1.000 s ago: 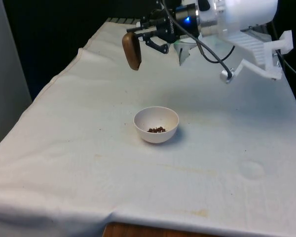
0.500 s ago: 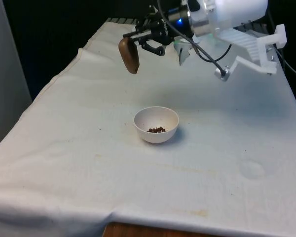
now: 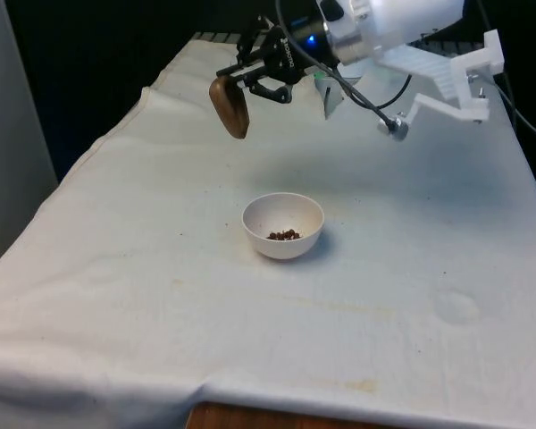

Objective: Pour the coffee beans from the cup into the bowl.

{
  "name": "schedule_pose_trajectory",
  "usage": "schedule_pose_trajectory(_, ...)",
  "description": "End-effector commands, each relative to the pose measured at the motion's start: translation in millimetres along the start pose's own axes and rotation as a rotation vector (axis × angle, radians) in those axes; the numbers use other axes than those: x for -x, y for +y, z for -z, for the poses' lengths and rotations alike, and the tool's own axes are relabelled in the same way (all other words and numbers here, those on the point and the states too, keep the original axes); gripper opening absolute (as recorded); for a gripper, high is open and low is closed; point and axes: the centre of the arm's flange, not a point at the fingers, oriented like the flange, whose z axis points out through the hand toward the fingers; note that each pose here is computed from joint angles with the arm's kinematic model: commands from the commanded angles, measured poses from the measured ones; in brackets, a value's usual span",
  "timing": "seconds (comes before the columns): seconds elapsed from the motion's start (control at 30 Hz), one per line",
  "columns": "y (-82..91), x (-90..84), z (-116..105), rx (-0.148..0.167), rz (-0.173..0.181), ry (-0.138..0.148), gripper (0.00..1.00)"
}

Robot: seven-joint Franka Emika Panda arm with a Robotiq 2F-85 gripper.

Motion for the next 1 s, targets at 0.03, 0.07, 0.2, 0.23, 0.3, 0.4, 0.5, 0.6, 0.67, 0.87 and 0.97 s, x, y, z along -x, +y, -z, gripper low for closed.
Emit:
schedule_pose_trajectory(0.03, 3.7, 1.7, -1.0, -0.032, 0.012, -0.018, 0.00)
schedule_pose_trajectory(0.07, 2.0, 1.3, -1.0, -0.013, 0.003, -0.011, 0.00)
schedule_pose_trajectory(0.2, 3.5, 1.5, -2.5, -0.044, 0.027, -0.024, 0.00)
schedule_pose_trajectory(0.23, 3.6, 1.4, -2.9, -0.048, 0.030, -0.024, 0.00)
schedule_pose_trajectory(0.3, 3.2, 1.9, -3.1, -0.056, 0.039, -0.027, 0.00)
schedule_pose_trajectory(0.4, 3.0, 2.4, -4.5, -0.071, 0.051, -0.033, 0.00)
schedule_pose_trajectory(0.5, 2.5, 2.8, -6.0, -0.086, 0.064, -0.041, 0.00)
schedule_pose_trajectory(0.6, 2.1, 2.8, -6.3, -0.105, 0.079, -0.051, 0.00)
schedule_pose_trajectory(0.67, 0.8, 1.7, -6.7, -0.085, 0.073, -0.047, 0.00)
schedule_pose_trajectory(0.87, 0.8, 3.7, -8.5, -0.142, 0.110, -0.067, 0.00)
schedule_pose_trajectory(0.97, 0.0, 4.0, -9.3, -0.151, 0.116, -0.073, 0.00)
